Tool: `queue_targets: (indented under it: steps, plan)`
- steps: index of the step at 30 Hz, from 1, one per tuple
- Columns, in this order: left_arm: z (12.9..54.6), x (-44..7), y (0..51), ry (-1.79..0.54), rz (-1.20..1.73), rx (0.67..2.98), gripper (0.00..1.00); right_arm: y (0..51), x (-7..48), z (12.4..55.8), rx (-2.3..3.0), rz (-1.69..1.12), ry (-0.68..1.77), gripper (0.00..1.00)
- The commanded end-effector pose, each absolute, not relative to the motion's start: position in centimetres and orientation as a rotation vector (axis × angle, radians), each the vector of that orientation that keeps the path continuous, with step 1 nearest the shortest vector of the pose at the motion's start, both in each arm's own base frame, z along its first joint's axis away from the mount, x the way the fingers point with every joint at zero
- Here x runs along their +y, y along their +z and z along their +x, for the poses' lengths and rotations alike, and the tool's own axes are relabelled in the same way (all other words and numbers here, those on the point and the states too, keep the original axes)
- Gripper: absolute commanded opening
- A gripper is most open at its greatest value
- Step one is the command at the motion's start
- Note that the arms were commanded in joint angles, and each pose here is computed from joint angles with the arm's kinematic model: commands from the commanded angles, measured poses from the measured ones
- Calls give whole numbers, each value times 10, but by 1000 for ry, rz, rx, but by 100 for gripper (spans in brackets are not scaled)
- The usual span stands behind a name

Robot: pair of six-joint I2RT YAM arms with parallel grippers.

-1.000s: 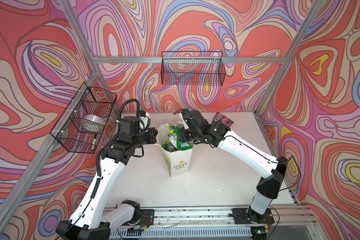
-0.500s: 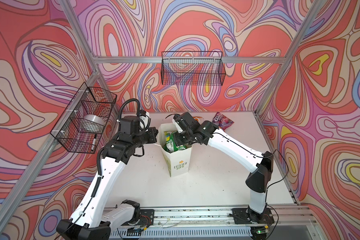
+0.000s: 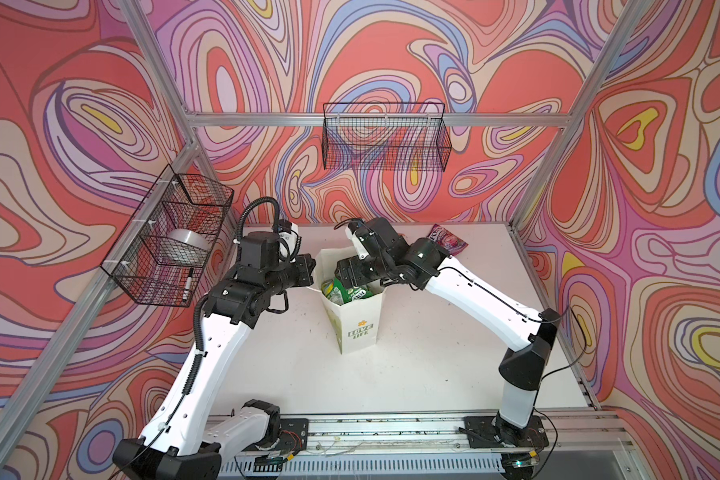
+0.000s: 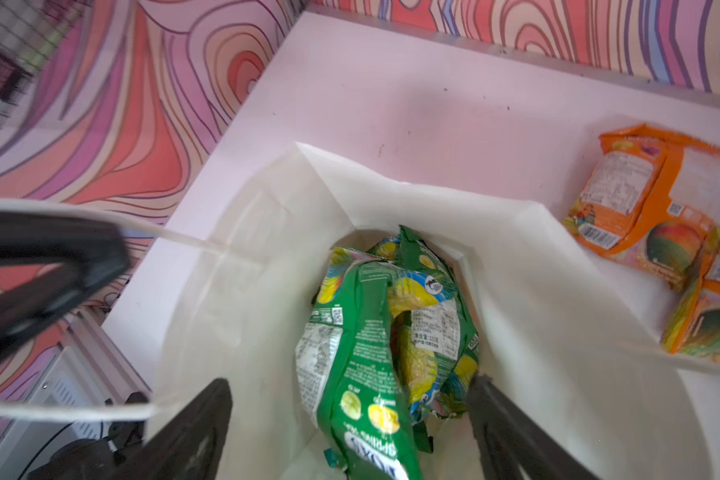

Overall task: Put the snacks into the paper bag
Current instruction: 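Lower the Spring Tea packet into the bag and open the right gripper, then move the right gripper to the orange Mango packets and lower it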

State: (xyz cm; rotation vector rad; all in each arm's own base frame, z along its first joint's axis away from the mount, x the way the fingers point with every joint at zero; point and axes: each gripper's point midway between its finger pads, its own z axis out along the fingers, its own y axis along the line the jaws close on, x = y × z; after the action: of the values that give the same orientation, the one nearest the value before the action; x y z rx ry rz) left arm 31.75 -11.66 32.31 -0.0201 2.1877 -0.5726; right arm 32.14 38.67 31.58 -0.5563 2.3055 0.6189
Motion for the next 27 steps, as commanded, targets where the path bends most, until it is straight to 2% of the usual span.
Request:
queue_targets:
  steps: [1,6,12,20,27]
  plan:
    - [317,-111,330,-555,-33,2159,0,405,373,306,2097,-535,743,97]
    - [320,-109,326,-535,-46,2172,0,443,323,310,2024,-395,568,98]
    - [316,-113,330,-577,-46,2165,0,432,256,316,2040,-185,411,98]
    - [316,-111,332,-558,-43,2159,0,364,143,368,2156,194,396,98]
    - [318,-111,328,-559,-47,2170,0,273,87,409,2232,438,481,98]
